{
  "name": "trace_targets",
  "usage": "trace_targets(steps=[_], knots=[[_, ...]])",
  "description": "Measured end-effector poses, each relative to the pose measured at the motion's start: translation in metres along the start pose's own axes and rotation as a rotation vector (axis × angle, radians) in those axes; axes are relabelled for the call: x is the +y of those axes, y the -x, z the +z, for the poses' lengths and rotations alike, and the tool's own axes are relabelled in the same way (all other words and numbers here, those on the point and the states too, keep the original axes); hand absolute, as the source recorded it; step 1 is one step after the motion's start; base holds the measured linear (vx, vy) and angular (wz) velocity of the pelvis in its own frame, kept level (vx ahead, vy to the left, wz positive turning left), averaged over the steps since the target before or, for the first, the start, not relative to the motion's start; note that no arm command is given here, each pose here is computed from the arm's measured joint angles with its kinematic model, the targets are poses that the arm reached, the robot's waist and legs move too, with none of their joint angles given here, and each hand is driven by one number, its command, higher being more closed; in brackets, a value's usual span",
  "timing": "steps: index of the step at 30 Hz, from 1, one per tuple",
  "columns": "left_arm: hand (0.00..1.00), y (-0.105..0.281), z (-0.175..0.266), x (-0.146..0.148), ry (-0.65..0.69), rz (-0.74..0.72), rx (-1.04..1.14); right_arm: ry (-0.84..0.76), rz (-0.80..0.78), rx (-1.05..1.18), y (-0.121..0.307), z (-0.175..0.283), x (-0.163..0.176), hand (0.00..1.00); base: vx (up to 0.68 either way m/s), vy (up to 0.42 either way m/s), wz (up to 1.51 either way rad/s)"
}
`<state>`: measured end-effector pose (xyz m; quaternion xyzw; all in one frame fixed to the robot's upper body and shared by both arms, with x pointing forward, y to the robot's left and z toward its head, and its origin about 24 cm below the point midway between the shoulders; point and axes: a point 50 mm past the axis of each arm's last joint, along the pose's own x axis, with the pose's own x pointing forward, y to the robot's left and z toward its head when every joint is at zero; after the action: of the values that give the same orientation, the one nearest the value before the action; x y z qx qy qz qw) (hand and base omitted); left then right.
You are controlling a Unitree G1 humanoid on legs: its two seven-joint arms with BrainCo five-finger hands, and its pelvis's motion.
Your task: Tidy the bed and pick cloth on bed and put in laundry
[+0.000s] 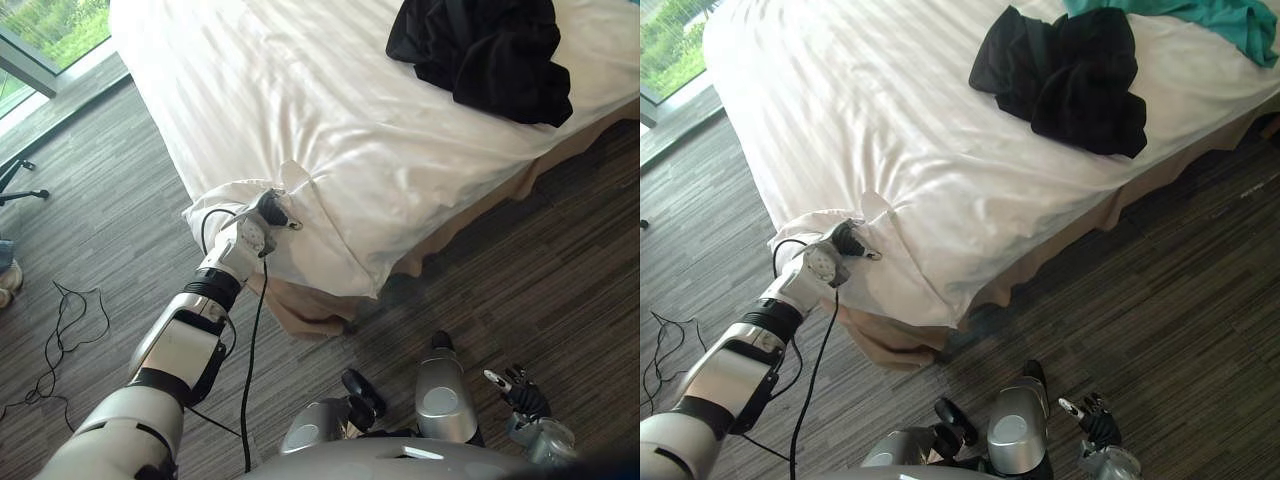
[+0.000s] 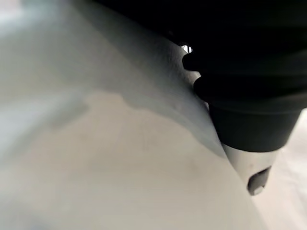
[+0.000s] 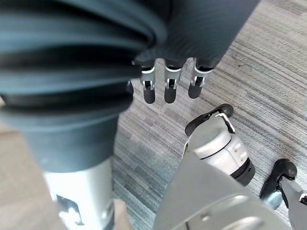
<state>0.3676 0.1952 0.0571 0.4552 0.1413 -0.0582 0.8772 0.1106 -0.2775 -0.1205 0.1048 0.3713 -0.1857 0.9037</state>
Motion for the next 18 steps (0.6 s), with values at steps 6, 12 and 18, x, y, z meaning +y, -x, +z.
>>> trace_targets(steps=[6,12,18], knots=[[1.00,0.022,0.000,-0.020,0.241,-0.012,-0.150,0.050,0.003,0.020,0.001,-0.002,0.000,0.00,0.04,-0.011,0.38],[0.00,0.065,-0.040,-0.062,0.491,-0.089,-0.097,0.092,0.009,0.051,0.000,-0.008,0.008,0.00,0.09,0.004,0.38],[0.00,0.128,-0.122,-0.136,0.698,-0.124,0.297,0.088,0.038,0.067,-0.001,-0.014,0.023,0.00,0.11,0.015,0.30]])
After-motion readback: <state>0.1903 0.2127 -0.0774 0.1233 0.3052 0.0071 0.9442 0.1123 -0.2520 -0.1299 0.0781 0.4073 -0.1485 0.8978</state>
